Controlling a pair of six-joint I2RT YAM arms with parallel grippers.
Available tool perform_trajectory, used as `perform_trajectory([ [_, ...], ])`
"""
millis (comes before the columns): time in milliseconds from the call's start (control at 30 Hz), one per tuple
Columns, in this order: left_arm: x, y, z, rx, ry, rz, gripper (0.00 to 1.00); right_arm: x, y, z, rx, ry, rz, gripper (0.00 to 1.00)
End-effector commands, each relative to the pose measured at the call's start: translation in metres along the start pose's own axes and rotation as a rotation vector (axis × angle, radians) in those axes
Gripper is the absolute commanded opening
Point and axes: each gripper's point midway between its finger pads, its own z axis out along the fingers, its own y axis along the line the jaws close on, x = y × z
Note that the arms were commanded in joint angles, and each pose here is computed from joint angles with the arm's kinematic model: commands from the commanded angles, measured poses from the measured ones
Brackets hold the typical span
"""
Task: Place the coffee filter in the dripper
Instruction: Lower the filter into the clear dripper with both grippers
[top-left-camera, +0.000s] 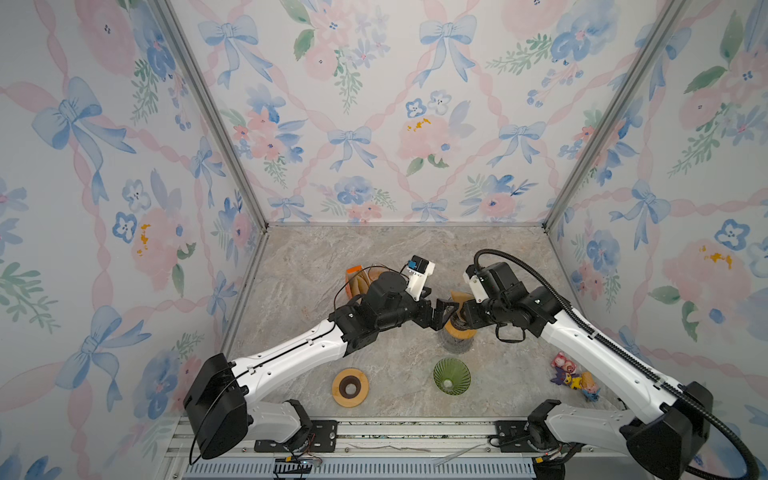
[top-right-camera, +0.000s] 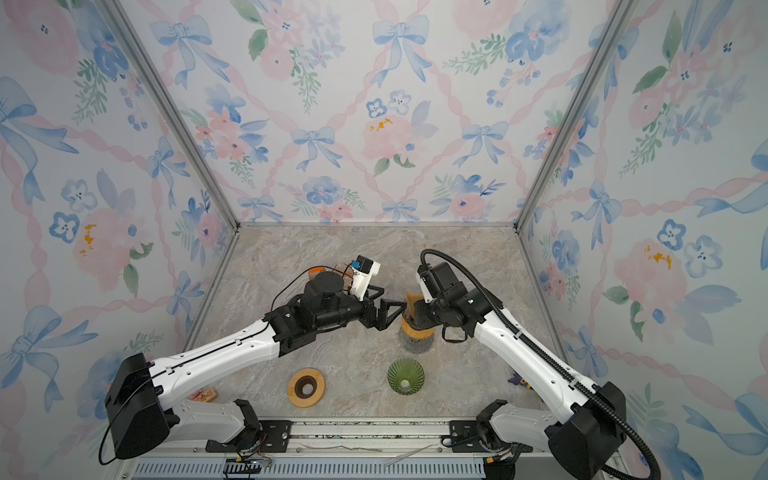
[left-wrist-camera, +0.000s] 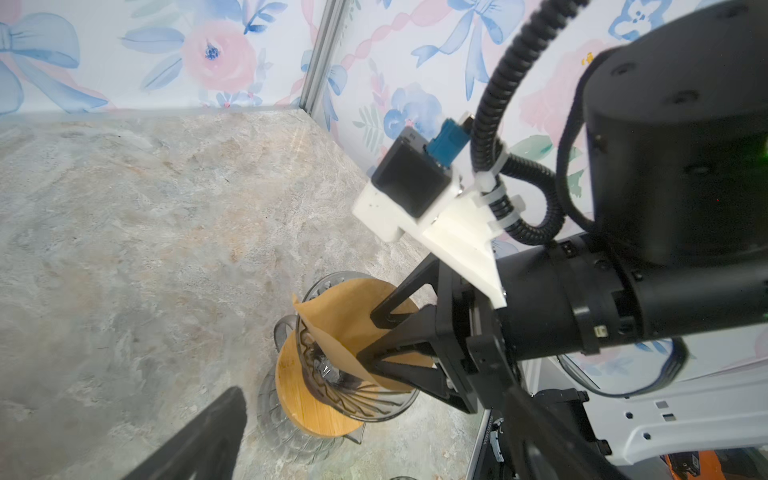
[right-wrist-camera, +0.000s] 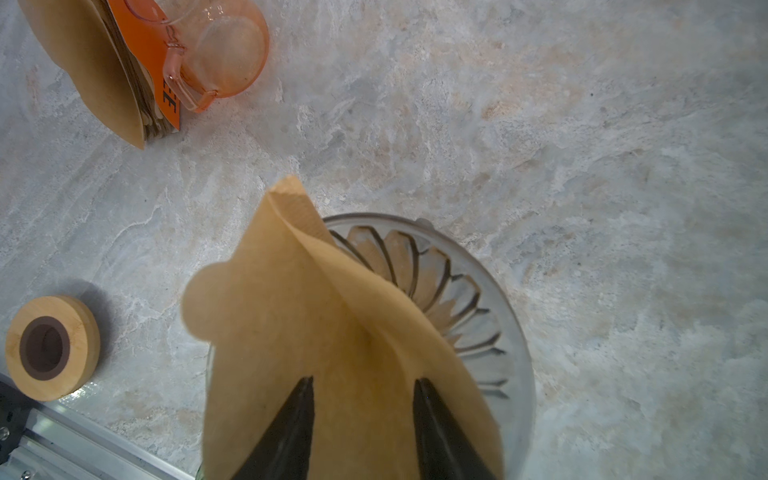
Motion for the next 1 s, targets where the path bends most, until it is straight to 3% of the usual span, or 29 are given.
perform_trajectory([
  [0, 0.006, 0.001, -0.005, -0.009, 0.011, 0.016, 0.98, -0.012, 0.004, -0.002, -0.011, -0.027, -0.007, 0.43],
  [967, 0.03, 0.042, 0.024, -0.142, 0.104, 0.002, 0.98, 0.011, -0.003, 0.045, 0.011, 0.138, -0.02, 0.4],
])
